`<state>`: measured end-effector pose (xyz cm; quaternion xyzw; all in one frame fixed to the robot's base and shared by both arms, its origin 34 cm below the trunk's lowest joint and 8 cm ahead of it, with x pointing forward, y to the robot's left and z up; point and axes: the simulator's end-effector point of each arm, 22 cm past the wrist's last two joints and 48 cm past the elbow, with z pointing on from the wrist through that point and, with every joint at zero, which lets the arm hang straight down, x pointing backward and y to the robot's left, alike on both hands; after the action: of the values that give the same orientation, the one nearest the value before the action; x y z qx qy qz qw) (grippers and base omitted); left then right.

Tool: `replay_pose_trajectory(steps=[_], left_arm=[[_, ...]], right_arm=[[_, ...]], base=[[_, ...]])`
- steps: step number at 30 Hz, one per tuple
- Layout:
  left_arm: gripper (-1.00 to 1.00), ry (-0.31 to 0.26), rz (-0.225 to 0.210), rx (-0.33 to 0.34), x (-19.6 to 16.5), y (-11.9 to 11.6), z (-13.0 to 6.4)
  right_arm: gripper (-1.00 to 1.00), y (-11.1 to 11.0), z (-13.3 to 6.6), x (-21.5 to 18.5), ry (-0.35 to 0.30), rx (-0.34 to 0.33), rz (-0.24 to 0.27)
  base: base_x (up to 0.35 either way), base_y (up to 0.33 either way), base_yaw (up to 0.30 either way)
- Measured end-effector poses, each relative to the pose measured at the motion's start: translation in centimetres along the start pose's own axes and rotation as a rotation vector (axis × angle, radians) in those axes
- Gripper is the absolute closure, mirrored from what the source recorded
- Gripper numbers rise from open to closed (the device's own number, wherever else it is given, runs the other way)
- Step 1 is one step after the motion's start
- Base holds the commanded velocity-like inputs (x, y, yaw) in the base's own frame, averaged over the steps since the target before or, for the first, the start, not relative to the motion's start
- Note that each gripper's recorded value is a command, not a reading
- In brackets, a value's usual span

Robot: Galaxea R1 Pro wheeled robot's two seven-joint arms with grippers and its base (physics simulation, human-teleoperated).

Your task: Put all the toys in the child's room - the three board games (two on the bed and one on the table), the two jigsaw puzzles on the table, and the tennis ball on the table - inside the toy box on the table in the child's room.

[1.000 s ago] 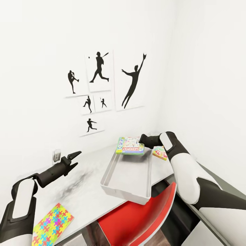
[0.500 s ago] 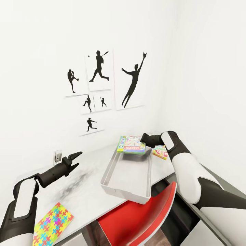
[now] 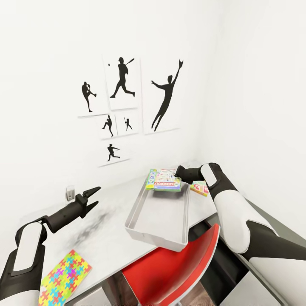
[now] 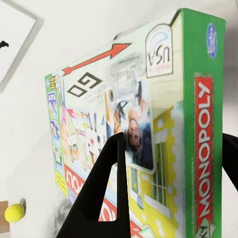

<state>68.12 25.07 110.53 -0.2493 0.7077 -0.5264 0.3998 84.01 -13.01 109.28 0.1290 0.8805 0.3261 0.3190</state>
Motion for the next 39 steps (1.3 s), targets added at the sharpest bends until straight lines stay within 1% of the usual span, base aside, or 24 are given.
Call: replay_pose_trajectory(steps=[6, 12, 29, 39], left_arm=[[-1.0, 0.014, -0.032, -0.022, 0.4, 1.7, 0.3], [-1.0, 0.022, -0.049, -0.038, 0.6, 2.8, 0.5], [-1.0, 0.034, -0.067, -0.061, 1.1, 4.4, 0.9], [-1.0, 0.039, -0.074, -0.072, 1.3, 5.1, 1.1]], right_arm=[[1.0, -0.6, 0.5, 0.3, 0.009, 0.005, 0.006], [1.0, -1.0, 0.9, 0.5, 0.014, 0.009, 0.01], [1.0, -2.2, 2.2, 1.4, 0.035, 0.019, 0.023], [1.0, -2.9, 2.6, 1.1, 0.034, 0.027, 0.025]], base=[[0.0, 0.0, 0.0], [0.0, 0.0, 0.0], [0.0, 0.0, 0.0], [0.0, 0.0, 0.0]])
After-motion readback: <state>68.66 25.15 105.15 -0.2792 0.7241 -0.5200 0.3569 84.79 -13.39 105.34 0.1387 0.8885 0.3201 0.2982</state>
